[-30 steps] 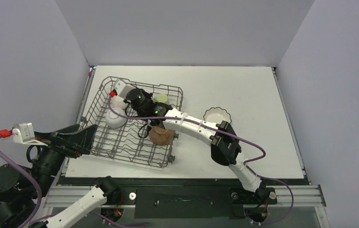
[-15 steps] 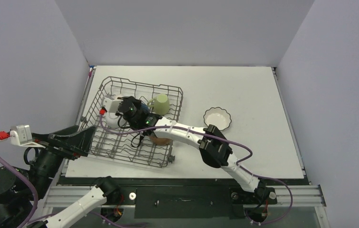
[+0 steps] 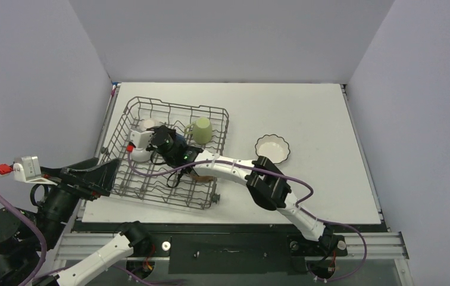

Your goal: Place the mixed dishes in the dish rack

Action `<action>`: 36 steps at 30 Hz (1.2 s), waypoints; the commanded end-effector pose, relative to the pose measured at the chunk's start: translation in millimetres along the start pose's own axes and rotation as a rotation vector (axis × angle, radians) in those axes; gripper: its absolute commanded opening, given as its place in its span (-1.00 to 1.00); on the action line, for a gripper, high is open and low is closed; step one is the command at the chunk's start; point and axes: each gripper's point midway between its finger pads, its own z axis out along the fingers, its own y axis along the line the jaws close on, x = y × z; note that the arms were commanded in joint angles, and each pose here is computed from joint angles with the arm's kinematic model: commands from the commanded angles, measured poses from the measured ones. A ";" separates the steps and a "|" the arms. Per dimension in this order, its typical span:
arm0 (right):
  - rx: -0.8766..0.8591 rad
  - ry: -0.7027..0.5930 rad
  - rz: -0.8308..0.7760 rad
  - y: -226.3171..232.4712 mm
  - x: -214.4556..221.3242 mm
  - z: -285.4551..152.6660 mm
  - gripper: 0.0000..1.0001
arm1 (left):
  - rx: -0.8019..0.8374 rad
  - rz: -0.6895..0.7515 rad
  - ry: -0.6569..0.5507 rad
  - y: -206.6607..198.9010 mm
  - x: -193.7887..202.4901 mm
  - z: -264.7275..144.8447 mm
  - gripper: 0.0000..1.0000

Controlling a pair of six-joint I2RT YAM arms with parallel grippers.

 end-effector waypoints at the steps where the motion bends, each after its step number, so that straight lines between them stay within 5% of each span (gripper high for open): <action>1: 0.065 -0.096 0.070 -33.1 -23.2 -3.4 -1.00 | 0.007 -0.008 -0.020 1.0 -6.9 -3.8 0.93; 20: 0.045 -0.080 0.025 1.2 8.5 -22.4 -1.00 | 0.003 -0.009 -0.006 2.8 -2.0 -0.6 0.93; 32: -0.107 -0.145 -0.179 29.0 40.9 -36.7 -1.00 | 0.004 -0.012 -0.001 3.0 0.7 2.1 0.93; 36: -0.114 -0.139 -0.189 36.0 44.1 -32.0 -0.84 | 0.008 -0.011 0.006 1.3 2.2 4.1 0.93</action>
